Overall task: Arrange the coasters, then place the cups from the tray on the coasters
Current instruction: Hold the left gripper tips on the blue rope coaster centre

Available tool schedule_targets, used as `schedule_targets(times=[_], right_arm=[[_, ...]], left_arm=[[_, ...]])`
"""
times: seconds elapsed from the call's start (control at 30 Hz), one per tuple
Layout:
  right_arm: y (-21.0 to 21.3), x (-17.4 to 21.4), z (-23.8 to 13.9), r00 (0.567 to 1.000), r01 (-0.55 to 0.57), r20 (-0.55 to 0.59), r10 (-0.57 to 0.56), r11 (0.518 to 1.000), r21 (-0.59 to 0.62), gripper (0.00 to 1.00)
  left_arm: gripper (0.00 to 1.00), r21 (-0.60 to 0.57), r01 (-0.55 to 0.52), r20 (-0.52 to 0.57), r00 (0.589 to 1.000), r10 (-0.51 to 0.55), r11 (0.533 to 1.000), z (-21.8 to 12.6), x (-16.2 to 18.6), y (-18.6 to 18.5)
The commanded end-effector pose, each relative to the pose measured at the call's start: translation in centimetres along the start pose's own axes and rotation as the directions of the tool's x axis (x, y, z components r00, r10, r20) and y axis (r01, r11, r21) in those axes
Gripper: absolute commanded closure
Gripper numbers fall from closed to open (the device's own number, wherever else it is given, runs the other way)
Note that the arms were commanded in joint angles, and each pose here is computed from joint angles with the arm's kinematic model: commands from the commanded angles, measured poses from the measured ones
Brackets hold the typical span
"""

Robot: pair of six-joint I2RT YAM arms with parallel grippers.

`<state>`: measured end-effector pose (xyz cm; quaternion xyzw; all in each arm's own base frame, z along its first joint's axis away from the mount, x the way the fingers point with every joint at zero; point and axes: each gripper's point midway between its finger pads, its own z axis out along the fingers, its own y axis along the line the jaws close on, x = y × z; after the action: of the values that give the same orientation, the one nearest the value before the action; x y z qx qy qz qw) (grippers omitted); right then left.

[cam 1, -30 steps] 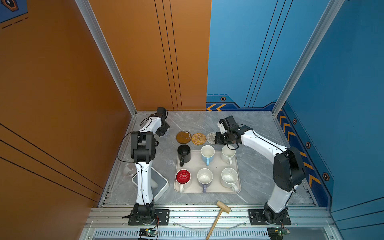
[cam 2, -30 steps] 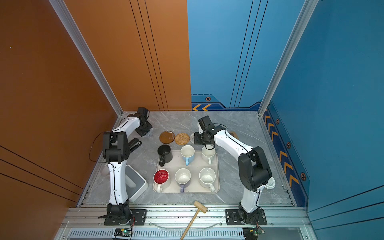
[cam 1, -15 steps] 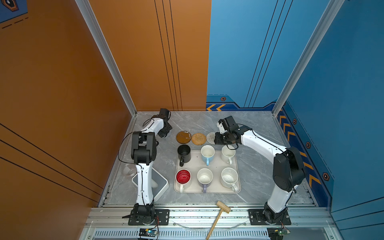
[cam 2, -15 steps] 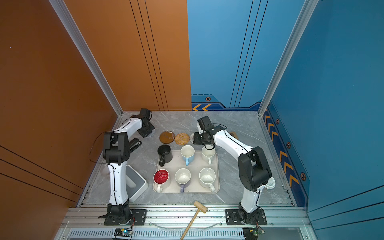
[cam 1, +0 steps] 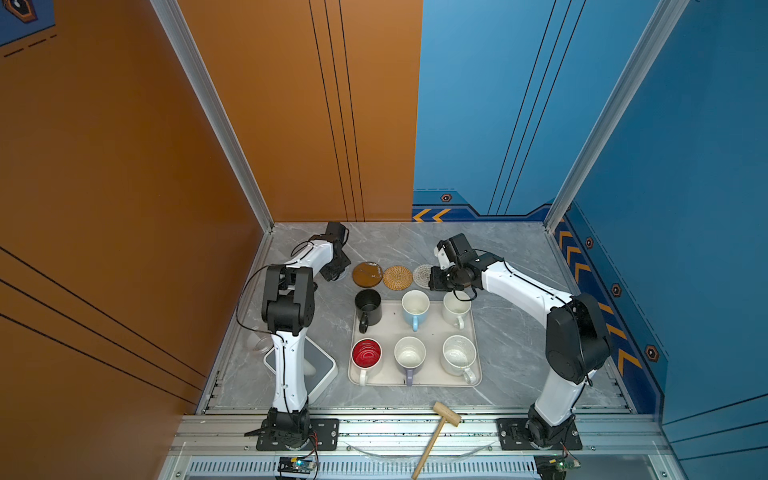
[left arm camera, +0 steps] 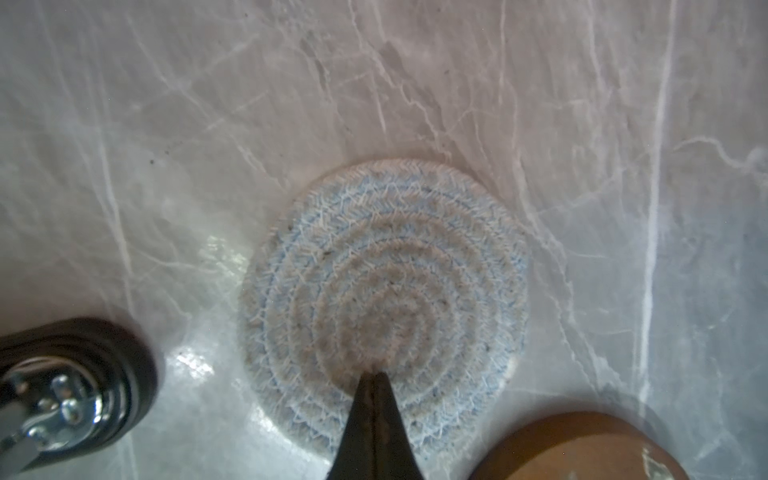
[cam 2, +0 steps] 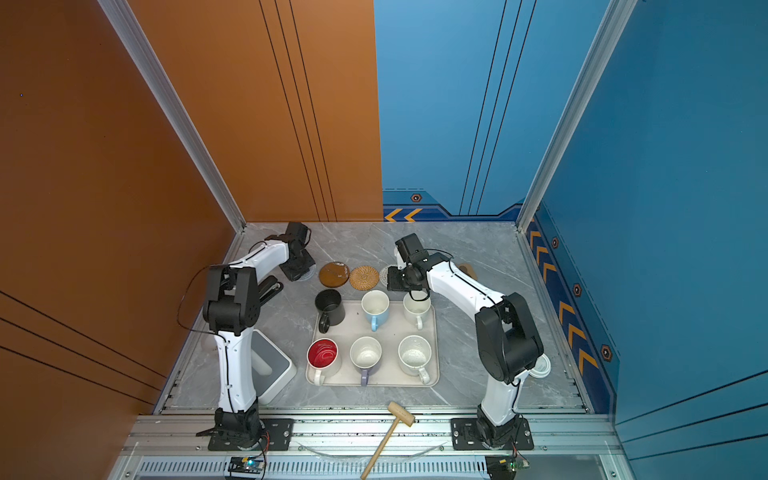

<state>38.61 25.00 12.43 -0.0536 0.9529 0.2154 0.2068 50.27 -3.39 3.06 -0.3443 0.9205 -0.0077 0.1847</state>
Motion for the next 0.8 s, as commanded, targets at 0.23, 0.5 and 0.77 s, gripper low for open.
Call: schedule_targets(times=[0.23,0.5,0.77], right_arm=[[1.0,0.1,-1.6,1.000,0.001,0.028,0.000,0.999,-0.035,1.00],[1.1,0.1,-2.1,0.999,0.007,0.039,-0.005,0.999,-0.034,1.00],[1.2,0.1,-2.3,0.999,0.009,0.041,-0.008,0.999,-0.039,1.00]], left_arm=[[1.00,-0.098,-0.072,-0.123,0.991,0.060,0.993,0.3,5.3,3.0],[1.00,-0.104,-0.074,-0.134,0.989,0.060,0.992,0.4,6.2,3.6],[1.00,-0.098,-0.078,-0.132,0.989,0.064,0.992,0.1,6.6,3.6]])
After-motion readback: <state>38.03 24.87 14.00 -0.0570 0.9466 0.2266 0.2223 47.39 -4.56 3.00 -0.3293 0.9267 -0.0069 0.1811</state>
